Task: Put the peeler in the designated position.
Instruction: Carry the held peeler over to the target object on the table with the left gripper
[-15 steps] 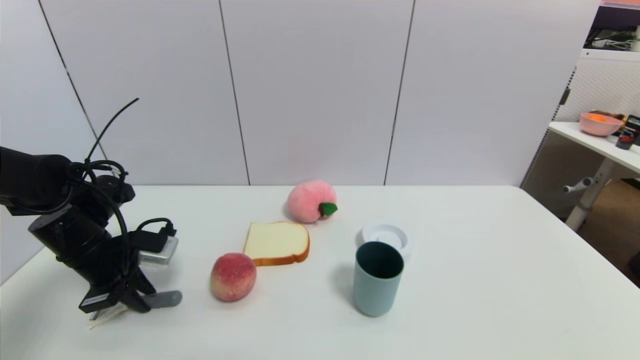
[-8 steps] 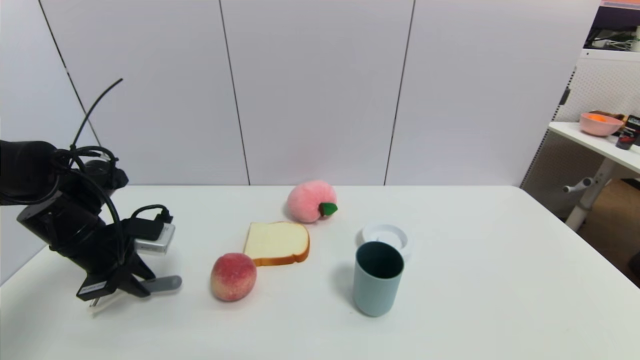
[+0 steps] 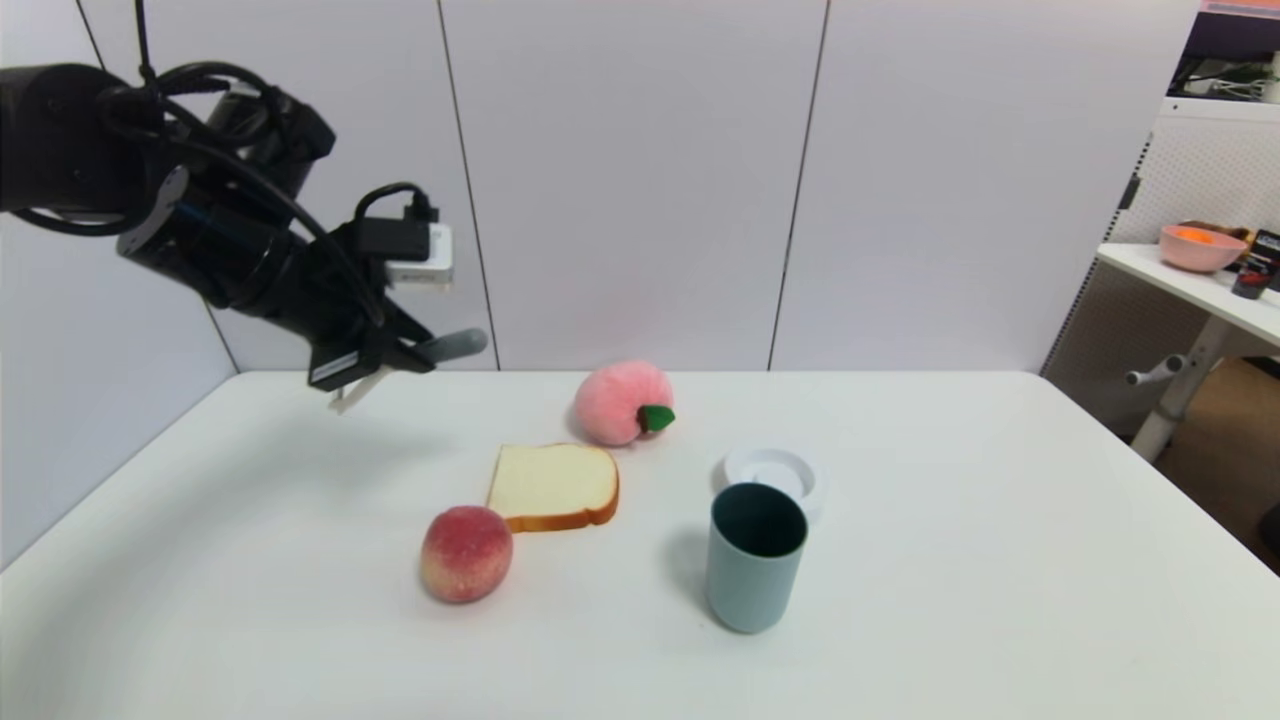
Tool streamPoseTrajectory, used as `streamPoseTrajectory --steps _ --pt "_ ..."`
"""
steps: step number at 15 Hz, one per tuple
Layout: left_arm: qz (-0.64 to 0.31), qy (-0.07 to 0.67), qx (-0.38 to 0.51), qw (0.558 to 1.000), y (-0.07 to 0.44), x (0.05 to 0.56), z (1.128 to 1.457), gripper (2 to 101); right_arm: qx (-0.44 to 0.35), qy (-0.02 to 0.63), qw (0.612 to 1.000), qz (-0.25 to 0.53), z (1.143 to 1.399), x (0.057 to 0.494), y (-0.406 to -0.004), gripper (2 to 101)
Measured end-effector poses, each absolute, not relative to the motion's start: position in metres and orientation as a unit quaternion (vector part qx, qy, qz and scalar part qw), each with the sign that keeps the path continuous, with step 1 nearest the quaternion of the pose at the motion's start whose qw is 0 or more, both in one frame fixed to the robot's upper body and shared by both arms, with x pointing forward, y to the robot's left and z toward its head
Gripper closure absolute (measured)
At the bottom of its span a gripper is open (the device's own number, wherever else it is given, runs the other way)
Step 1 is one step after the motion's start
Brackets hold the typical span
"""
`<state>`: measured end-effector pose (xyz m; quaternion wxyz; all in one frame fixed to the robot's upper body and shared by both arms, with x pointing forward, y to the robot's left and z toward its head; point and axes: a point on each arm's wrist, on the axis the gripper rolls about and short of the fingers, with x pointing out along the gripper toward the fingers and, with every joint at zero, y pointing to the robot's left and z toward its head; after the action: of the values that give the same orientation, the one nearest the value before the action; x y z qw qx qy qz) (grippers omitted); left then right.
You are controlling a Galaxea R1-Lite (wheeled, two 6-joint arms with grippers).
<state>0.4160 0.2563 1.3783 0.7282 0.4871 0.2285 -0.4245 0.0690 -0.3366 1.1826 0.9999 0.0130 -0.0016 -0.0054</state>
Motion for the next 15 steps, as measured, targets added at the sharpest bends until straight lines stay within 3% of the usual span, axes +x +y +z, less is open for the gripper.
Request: streamPoseTrajectory --steps 2,7,15 --pt "-0.437 0.189 0.478 0.738 0.215 0.419 1.391 85.6 0.013 -0.001 1.0 -0.005 1.183 0.069 -0.337 4.3" --pt "-0.455 0.084 0.453 0.762 0.139 0.434 1.386 85.6 0.013 -0.001 1.0 -0.005 1.183 0.069 -0.337 4.3" --pt "-0.506 -0.06 0.333 0.793 0.051 0.471 1.341 85.6 0.013 -0.001 1.0 -0.005 1.183 0.069 -0.337 4.3"
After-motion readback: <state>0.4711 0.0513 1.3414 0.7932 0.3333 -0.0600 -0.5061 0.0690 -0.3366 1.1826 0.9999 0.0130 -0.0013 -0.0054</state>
